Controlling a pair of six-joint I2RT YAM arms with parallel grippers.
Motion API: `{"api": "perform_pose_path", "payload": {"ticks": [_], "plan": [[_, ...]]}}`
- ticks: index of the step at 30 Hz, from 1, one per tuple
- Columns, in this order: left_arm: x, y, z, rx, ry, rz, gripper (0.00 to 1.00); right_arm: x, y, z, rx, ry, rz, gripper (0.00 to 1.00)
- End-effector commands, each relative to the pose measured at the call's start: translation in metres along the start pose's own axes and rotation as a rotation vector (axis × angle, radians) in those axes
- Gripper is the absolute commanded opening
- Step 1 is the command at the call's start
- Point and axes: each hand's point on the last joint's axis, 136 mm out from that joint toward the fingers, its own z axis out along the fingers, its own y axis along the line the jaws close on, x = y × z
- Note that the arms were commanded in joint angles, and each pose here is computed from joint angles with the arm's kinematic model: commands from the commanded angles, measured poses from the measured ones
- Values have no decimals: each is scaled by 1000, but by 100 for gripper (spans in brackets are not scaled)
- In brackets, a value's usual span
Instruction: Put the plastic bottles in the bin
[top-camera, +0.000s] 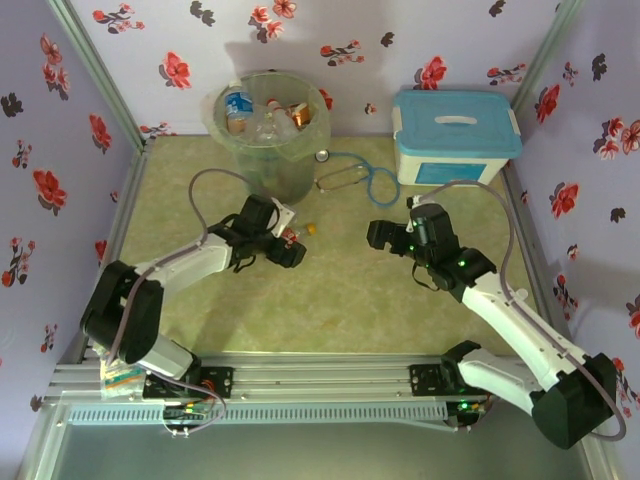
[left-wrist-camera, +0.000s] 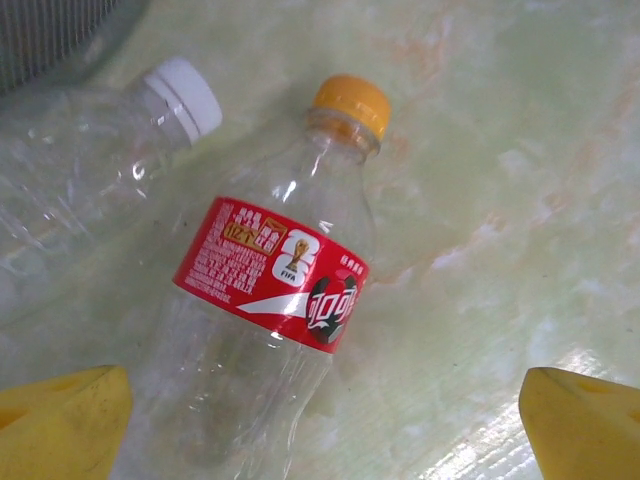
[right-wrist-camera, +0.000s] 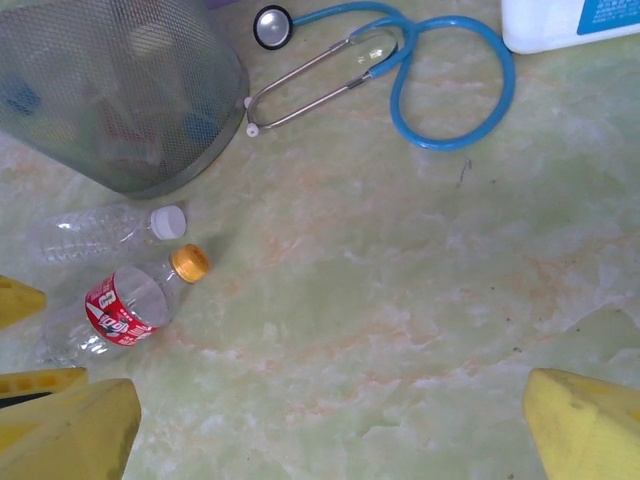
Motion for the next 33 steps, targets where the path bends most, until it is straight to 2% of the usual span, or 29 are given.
{"api": "perform_pose_path", "payload": {"ticks": [1,7,12,22,27,29,33], "plan": [[-4,3,8,-35,-34,-37,100,4,-10,0,31,-3,24,99],[5,0,25,-40,12,-26,99,6,-12,-4,34,-6,23,99],[11,-4,35,-44,45,-16,95,11,-17,-8,40,-15,34,99],[17,-9,44,-64,90,1,75,13,-18,-5,45,-7,29,99],[12,-11,37,-73,73,-14,62,12,-19,-8,53,-8,27,99],[9,-11,33,-78,61,-17,54,13,-21,-9,58,-7,26,99],[2,-12,24,-82,38,-21,49,15,-23,-8,68,-5,27,99]]}}
